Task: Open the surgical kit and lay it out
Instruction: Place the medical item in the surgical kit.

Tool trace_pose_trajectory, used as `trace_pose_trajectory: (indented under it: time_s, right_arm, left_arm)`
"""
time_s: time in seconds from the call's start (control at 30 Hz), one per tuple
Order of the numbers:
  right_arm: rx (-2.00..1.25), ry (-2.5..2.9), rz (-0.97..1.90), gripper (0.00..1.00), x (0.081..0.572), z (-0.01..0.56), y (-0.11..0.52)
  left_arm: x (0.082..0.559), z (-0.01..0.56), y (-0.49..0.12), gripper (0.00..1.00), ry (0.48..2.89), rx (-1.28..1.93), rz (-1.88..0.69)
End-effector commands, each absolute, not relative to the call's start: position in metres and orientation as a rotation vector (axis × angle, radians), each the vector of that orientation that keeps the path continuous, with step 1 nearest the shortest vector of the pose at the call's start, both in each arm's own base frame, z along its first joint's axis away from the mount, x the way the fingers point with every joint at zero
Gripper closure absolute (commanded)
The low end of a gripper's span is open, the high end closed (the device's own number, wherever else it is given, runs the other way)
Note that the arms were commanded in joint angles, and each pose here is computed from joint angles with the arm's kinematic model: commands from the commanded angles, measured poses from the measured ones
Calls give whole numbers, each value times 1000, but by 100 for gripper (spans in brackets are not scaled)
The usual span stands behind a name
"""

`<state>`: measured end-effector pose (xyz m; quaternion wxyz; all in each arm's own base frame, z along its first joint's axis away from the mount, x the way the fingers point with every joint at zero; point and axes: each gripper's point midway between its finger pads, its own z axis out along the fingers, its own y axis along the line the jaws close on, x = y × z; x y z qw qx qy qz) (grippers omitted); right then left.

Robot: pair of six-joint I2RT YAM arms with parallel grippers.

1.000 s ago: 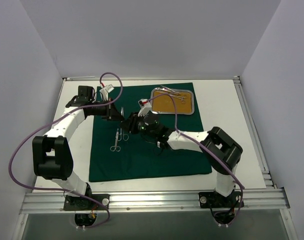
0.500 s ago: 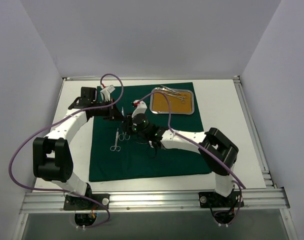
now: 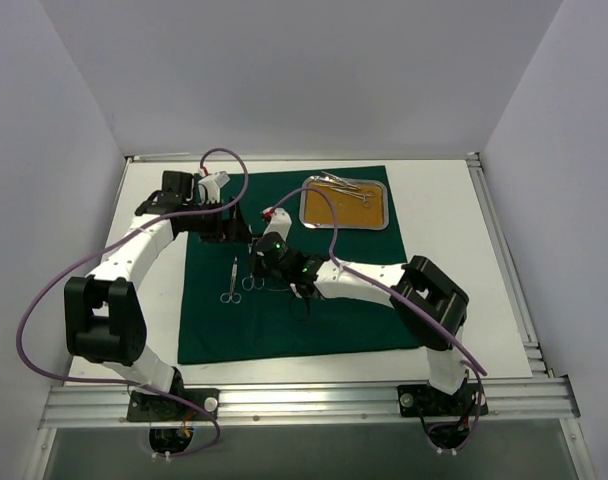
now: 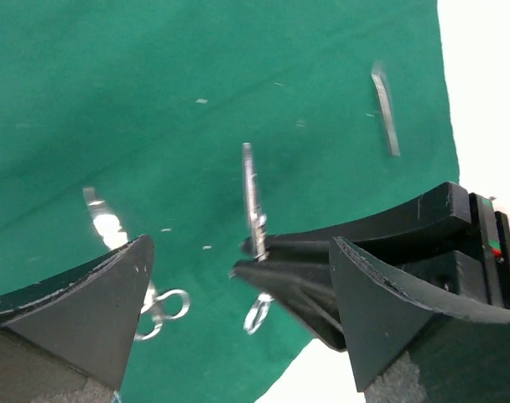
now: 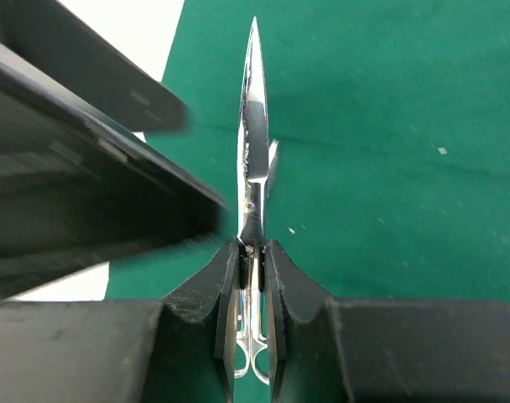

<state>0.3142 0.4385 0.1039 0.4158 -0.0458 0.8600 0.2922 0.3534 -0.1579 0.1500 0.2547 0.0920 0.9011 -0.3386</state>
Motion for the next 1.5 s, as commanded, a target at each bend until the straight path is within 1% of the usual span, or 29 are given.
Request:
trace_pose_trajectory:
  time_s: [0.0, 0.1, 0.27, 0.33, 0.53, 0.7, 1.07, 1.47]
  right_arm:
    - [-42, 2196, 673, 100, 316, 96, 433]
    - [-29, 2244, 636, 100, 311, 82, 428]
    - [14, 2329, 553, 100, 305, 56, 419]
    - [49, 2356, 538, 100, 304, 48, 420]
    - [81, 2377, 523, 100, 305, 38, 422]
    - [79, 2375, 463, 100, 309, 35, 416]
    - [81, 2367, 441, 100, 323, 32, 416]
    - [100, 2381, 406, 100, 323, 21, 407]
  left_arm:
    - [363, 174, -134, 6, 2438, 290, -713]
    - [363, 179, -114, 6, 2461, 244, -628]
    - [373, 196, -81, 6, 2422, 173, -511]
    - [374, 203, -77, 6, 2392, 167, -495]
    - [373, 212, -79, 6, 2358, 184, -505]
    - [372, 206, -80, 6, 2373, 184, -522]
    - [373, 207, -82, 6, 2374, 186, -543]
    - [373, 204, -80, 6, 2385, 176, -564]
